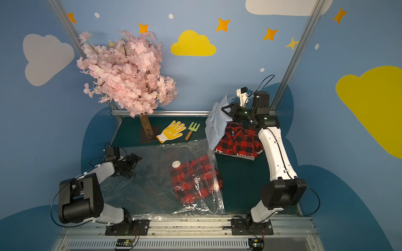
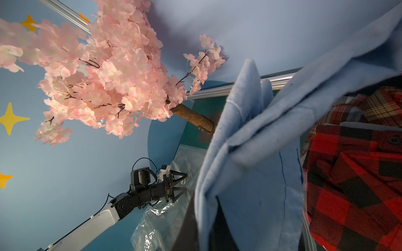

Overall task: Take the shirt out of the vacuum bag
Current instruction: Place the shirt at the center of the board.

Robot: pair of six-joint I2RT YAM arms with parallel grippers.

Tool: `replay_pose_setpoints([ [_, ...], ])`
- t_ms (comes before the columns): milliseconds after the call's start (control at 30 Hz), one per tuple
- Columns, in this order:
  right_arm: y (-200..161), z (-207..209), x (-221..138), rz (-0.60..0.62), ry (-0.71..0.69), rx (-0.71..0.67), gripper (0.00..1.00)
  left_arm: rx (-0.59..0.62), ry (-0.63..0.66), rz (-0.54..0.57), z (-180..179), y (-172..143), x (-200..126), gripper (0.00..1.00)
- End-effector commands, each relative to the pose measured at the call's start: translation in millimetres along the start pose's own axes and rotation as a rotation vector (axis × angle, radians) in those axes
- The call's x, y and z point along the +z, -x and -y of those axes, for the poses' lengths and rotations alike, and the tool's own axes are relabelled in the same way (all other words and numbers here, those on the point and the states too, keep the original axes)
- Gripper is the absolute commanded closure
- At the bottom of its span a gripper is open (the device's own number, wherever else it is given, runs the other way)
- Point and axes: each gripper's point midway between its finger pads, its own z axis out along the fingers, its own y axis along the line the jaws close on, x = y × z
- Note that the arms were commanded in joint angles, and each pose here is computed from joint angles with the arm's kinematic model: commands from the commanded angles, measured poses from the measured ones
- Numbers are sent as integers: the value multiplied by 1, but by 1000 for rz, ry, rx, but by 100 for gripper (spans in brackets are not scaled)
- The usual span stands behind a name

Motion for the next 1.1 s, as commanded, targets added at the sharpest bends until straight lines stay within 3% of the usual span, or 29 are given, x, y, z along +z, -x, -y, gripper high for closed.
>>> replay_pose_setpoints([
  [0,27,2,3,79,26,-53,100,-63,202,-136,-64,-41,18,5],
  [133,15,58,7,64,-55,17,100,-64,202,-139,-64,-41,18,4],
  [300,-3,130,-15,99,-144,118,100,-65,203,-139,-64,-41,19,4],
  [967,-90,258,-68,28,-391,255,100,-60,204,-138,-64,-40,19,7],
  [1067,-105,278,-68,-9,-430,293,90,-58,203,-139,-63,-40,19,6],
])
